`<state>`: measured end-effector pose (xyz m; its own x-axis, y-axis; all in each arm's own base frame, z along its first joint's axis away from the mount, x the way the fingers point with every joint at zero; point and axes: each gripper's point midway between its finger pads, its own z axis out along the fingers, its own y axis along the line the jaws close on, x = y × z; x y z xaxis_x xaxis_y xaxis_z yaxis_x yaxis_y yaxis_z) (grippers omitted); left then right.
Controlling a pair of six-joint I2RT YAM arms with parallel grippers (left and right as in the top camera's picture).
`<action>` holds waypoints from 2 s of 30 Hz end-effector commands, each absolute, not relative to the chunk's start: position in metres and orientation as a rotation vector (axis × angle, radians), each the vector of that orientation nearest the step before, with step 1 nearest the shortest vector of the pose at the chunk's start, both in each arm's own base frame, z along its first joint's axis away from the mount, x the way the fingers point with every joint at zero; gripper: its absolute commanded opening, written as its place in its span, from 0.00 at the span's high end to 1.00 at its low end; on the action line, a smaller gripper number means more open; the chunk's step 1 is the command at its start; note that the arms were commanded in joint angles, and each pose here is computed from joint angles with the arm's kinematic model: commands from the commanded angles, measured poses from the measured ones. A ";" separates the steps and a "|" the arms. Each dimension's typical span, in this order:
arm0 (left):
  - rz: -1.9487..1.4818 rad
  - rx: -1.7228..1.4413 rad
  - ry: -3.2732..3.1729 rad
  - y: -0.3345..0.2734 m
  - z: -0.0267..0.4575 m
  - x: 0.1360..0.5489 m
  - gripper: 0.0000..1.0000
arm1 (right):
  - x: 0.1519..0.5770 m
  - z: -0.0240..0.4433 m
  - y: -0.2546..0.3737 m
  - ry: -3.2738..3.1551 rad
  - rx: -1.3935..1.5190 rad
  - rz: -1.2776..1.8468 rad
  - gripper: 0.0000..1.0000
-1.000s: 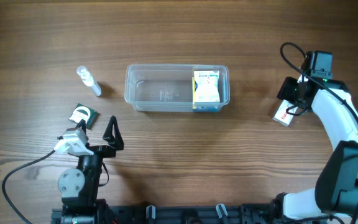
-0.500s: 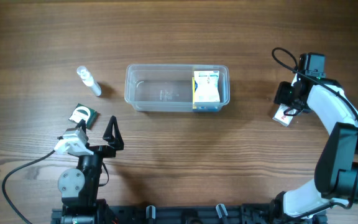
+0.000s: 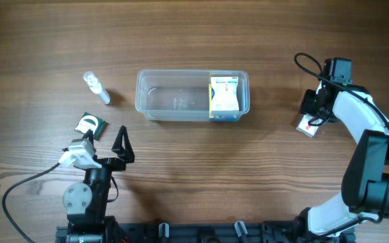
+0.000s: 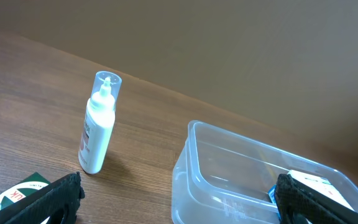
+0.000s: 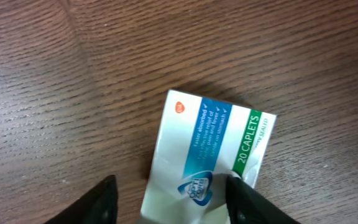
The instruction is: Pack container
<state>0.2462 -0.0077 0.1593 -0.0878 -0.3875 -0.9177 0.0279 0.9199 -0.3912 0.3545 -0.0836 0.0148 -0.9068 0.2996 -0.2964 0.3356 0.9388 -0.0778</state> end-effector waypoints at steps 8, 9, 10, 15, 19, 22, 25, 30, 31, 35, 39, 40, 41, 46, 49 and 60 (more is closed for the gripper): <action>-0.330 -0.293 1.635 -0.004 0.156 0.246 0.00 | 0.343 -0.003 -0.081 2.880 0.500 -0.168 0.32; -0.330 -0.293 1.635 -0.004 0.156 0.246 0.00 | 0.343 -0.001 -0.082 2.877 0.504 -0.175 0.30; -0.330 -0.293 1.635 -0.004 0.156 0.246 0.00 | 0.344 0.001 -0.083 2.874 0.504 -0.183 0.27; -0.330 -0.293 1.635 -0.004 0.156 0.246 0.00 | 0.348 0.015 -0.084 2.874 0.505 -0.183 0.18; -0.330 -0.293 1.635 -0.004 0.156 0.246 0.00 | 0.346 0.023 -0.088 2.874 0.553 -0.221 0.16; -0.330 -0.293 1.635 -0.004 0.156 0.246 0.00 | 0.338 0.023 -0.093 2.878 0.631 -0.271 0.16; -0.330 -0.293 1.635 -0.004 0.156 0.246 0.00 | 0.333 0.022 -0.093 2.883 0.683 -0.272 0.16; -0.330 -0.293 1.635 -0.004 0.156 0.246 0.00 | 0.325 0.021 -0.092 2.894 0.761 -0.279 0.16; -0.330 -0.293 1.635 -0.004 0.156 0.246 0.00 | 0.323 0.021 -0.092 2.894 0.778 -0.278 0.16; -0.330 -0.293 1.635 -0.004 0.156 0.246 0.00 | 0.322 0.020 -0.091 2.888 0.811 -0.277 0.17; -0.330 -0.293 1.635 -0.004 0.156 0.246 0.00 | 0.322 0.020 -0.091 2.877 0.837 -0.275 0.22; -0.330 -0.293 1.635 -0.004 0.156 0.246 0.00 | 0.323 0.019 -0.092 2.876 0.838 -0.274 0.23; -0.330 -0.293 1.635 -0.004 0.156 0.246 0.00 | 0.322 0.018 -0.091 2.872 0.847 -0.274 0.24; -0.330 -0.293 1.635 -0.004 0.156 0.246 0.00 | 0.315 0.004 -0.090 2.872 0.851 -0.274 0.25; -0.330 -0.293 1.635 -0.004 0.156 0.246 0.00 | 0.309 -0.007 -0.089 2.877 0.831 -0.275 0.25; -0.330 -0.293 1.635 -0.004 0.156 0.246 0.00 | 0.308 -0.012 -0.089 2.868 0.822 -0.273 0.41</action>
